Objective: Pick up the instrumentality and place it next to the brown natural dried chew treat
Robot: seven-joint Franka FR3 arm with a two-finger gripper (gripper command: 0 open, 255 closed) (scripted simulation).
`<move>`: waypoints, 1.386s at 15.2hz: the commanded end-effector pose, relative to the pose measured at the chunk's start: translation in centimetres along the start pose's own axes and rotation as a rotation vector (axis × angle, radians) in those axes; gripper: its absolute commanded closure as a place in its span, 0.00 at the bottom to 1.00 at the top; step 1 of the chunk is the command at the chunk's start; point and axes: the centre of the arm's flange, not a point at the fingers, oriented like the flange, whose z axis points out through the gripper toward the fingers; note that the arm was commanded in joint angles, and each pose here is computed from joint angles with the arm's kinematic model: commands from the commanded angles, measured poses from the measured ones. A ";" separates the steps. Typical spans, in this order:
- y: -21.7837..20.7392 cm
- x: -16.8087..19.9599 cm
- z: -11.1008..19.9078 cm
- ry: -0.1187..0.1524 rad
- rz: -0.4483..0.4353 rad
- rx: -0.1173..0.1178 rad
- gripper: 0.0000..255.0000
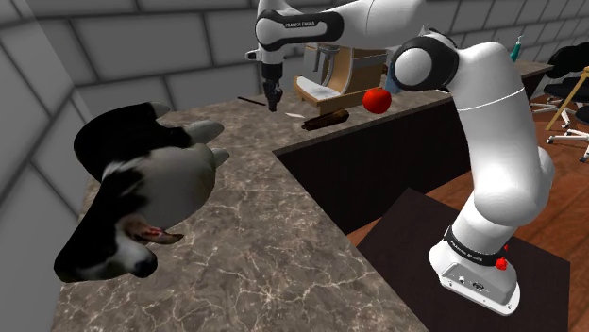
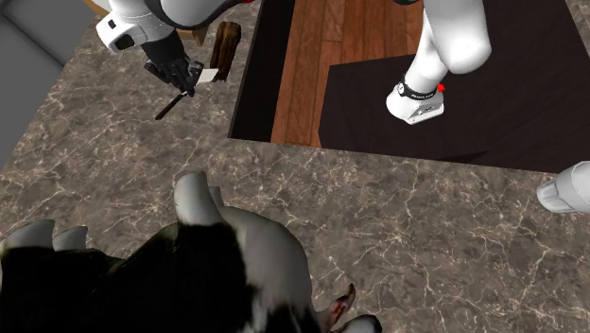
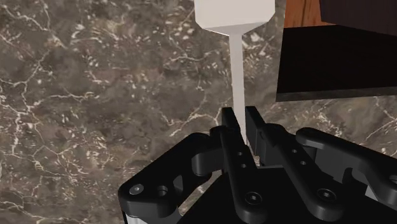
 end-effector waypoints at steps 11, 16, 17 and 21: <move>2.1 -1.7 5.0 -0.001 -0.001 0.000 1.00; 2.1 -1.9 7.6 -0.001 -0.001 0.000 1.00; 2.1 -1.9 8.1 -0.001 -0.001 0.000 1.00; 2.1 -2.1 10.2 -0.001 -0.001 0.000 1.00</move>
